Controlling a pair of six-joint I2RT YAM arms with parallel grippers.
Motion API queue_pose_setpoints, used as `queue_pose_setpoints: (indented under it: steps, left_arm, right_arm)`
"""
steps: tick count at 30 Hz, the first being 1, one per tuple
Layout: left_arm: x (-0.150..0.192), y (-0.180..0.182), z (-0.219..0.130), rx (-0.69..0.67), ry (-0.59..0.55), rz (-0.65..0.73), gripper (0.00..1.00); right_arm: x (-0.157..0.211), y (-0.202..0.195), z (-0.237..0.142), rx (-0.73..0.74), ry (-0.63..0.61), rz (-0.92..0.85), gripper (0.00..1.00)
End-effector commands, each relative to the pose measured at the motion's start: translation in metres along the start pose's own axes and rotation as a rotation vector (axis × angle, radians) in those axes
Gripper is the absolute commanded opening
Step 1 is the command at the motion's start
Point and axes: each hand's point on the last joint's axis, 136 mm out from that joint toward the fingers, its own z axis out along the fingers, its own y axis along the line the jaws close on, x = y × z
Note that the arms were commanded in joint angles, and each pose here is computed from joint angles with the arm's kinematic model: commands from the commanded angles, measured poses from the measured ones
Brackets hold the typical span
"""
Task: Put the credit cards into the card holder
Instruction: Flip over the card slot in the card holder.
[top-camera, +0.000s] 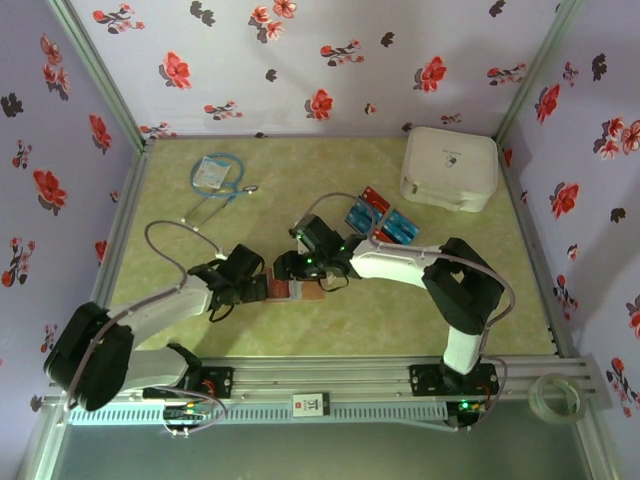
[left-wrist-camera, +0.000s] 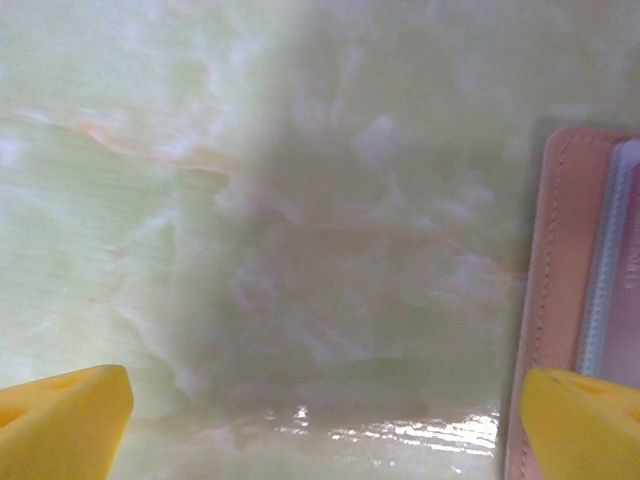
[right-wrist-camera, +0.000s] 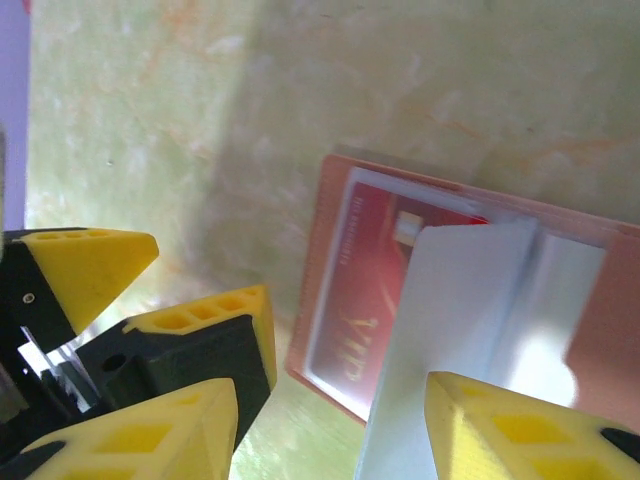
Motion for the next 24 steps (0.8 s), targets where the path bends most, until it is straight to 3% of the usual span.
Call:
queue_pose_setpoints:
  steps: [1,6,12,17,24]
  left_arm:
    - [-0.017,0.020,-0.021,-0.057,-0.091,-0.072,1.00]
    - [-0.029,0.033,-0.041,-0.058,-0.176,-0.138,1.00]
    - [-0.027,0.036,-0.042,-0.072,-0.166,-0.128,1.00]
    - [-0.023,0.036,-0.037,-0.074,-0.152,-0.117,1.00]
    - [-0.020,0.033,-0.032,-0.069,-0.134,-0.091,1.00]
  right_arm:
    - [0.001,0.014,0.016,-0.037,0.021,0.017,0.52]
    - [0.000,0.017,0.044,-0.076,0.027,0.048,0.52]
    - [0.000,0.012,0.059,-0.085,0.030,0.074,0.52]
    - [0.000,0.017,0.055,-0.098,0.029,0.067,0.52]
    - [-0.019,0.019,0.019,-0.076,-0.033,0.024,0.52]
